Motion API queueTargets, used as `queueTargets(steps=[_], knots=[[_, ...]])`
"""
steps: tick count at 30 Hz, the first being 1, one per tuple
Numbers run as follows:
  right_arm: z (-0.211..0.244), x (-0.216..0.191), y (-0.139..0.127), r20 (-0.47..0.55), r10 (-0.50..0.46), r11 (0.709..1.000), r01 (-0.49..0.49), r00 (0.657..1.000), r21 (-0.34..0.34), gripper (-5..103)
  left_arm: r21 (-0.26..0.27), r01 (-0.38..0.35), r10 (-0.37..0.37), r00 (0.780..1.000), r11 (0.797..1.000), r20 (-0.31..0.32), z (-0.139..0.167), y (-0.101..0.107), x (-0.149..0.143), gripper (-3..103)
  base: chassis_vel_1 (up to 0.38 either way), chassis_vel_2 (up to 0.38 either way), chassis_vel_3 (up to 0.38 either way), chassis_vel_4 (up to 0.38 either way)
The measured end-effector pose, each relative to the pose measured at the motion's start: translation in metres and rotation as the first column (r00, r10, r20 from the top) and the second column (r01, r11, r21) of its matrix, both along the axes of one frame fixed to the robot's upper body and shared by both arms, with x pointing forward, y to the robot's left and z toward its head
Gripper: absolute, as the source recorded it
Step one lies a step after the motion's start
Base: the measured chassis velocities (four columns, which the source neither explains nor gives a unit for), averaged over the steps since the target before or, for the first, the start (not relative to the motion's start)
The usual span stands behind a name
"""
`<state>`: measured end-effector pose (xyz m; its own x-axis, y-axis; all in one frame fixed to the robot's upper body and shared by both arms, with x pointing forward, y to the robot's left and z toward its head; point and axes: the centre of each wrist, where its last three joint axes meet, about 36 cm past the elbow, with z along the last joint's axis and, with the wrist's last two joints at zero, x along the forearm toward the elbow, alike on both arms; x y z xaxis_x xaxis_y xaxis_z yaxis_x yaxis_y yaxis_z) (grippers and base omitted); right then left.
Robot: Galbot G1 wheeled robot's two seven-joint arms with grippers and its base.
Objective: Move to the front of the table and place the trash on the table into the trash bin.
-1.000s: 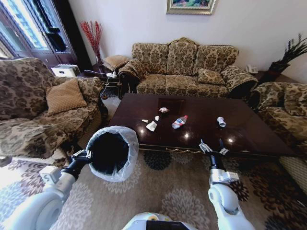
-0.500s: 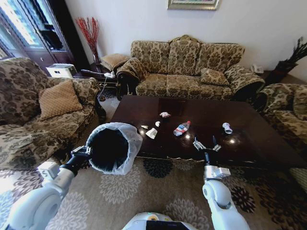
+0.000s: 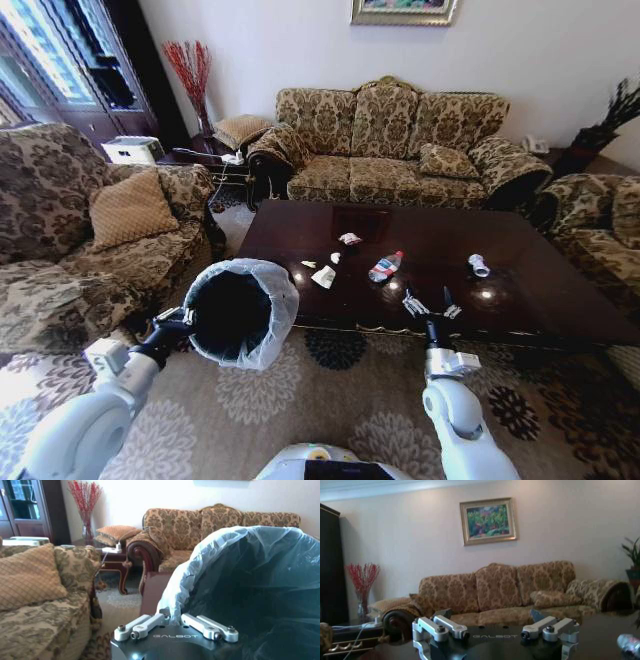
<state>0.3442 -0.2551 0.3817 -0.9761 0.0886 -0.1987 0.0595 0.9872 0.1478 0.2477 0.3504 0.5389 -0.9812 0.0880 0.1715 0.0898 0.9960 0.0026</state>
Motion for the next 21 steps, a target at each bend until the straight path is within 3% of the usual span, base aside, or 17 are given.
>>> queueTargets(steps=[2, 5, 6, 9, 14, 21], knots=[[0.000, 0.003, 0.003, -0.020, 0.012, 1.000, -0.011, 1.000, 0.014, 100, 0.001, 0.000, 0.000, 1.000, 1.000, 0.001, 0.001, 0.000, 0.000, 0, 0.218, 0.187, -0.221, -0.166], [0.003, 0.015, 0.022, -0.145, 0.097, 0.991, -0.082, 0.985, 0.104, 100, 0.005, 0.000, 0.000, 1.000, 1.000, -0.002, 0.002, 0.000, -0.003, 0, 0.149, 0.109, -0.122, -0.091], [0.003, 0.015, 0.022, -0.145, 0.097, 0.991, -0.082, 0.985, 0.104, 100, 0.005, 0.000, 0.000, 1.000, 1.000, -0.002, 0.002, 0.000, -0.003, 0, 0.091, 0.094, -0.103, -0.026], [0.007, 0.035, 0.047, -0.256, 0.228, 0.960, -0.172, 0.940, 0.222, 100, 0.009, 0.005, -0.005, 1.000, 1.000, -0.007, 0.004, -0.001, -0.006, 0, 0.030, 0.012, -0.013, -0.009], [-0.003, 0.074, 0.068, -0.334, 0.303, 0.940, -0.224, 0.893, 0.256, 100, 0.013, 0.008, -0.008, 1.000, 1.000, -0.018, 0.004, -0.002, -0.009, 0, -0.042, -0.035, 0.019, 0.014], [-0.006, 0.118, 0.107, -0.348, 0.369, 0.914, -0.268, 0.862, 0.305, 100, 0.007, 0.011, -0.011, 1.000, 1.000, -0.028, 0.002, -0.003, -0.011, 0, -0.011, -0.010, 0.004, 0.000]])
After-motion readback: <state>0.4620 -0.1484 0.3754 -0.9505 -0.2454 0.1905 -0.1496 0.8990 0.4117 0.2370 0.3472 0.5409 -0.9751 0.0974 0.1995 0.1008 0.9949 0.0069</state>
